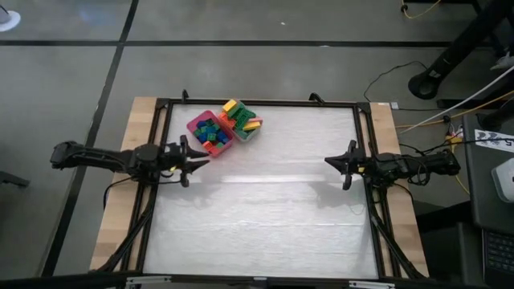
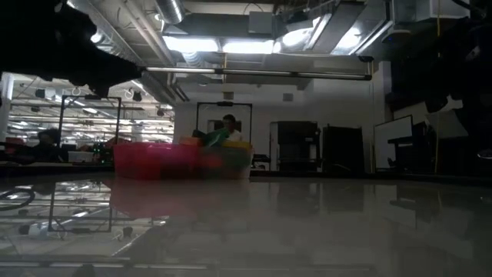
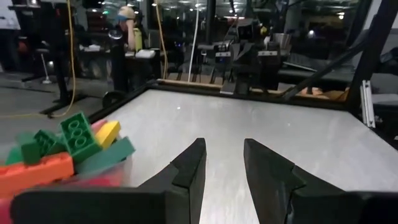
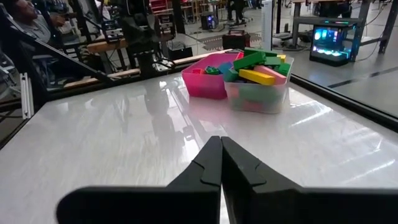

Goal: Sort blocks by size
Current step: Return to Home Position

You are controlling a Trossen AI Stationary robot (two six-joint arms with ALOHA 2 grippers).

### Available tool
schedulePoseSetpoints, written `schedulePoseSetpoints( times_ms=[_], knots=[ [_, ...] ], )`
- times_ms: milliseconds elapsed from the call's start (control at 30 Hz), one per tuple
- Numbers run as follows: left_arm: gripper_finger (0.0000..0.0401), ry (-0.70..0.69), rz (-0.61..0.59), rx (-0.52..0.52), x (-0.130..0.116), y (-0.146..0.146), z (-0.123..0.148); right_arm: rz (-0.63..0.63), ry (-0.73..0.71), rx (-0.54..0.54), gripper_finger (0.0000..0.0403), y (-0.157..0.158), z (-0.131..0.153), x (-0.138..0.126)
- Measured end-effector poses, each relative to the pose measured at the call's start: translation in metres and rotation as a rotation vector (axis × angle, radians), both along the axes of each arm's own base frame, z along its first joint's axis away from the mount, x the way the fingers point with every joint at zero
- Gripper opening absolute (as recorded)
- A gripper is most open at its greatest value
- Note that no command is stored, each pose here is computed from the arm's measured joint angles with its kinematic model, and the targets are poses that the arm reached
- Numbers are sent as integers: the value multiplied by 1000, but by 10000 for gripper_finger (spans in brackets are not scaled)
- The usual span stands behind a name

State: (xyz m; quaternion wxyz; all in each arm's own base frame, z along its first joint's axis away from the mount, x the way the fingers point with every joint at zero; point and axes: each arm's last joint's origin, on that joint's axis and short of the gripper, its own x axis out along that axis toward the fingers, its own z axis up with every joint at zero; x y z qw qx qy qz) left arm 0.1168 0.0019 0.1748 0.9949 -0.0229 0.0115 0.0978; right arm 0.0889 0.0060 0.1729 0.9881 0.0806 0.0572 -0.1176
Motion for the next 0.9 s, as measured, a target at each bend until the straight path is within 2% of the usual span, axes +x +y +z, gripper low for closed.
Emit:
schedulePoseSetpoints(
  times_ms=[333,500,767,900],
  knots=[
    [98,-18,1,-85,-15,1,-10,36,3,32,5,1,-1,0],
    [98,-46,-11,3,-18,0,-6,70,8,38,5,2,-2,0],
    [98,10,-13,146,-16,0,-9,74,10,34,5,2,-2,0],
    [98,29,-14,108,-15,0,-11,57,11,29,5,2,-2,0]
  ],
)
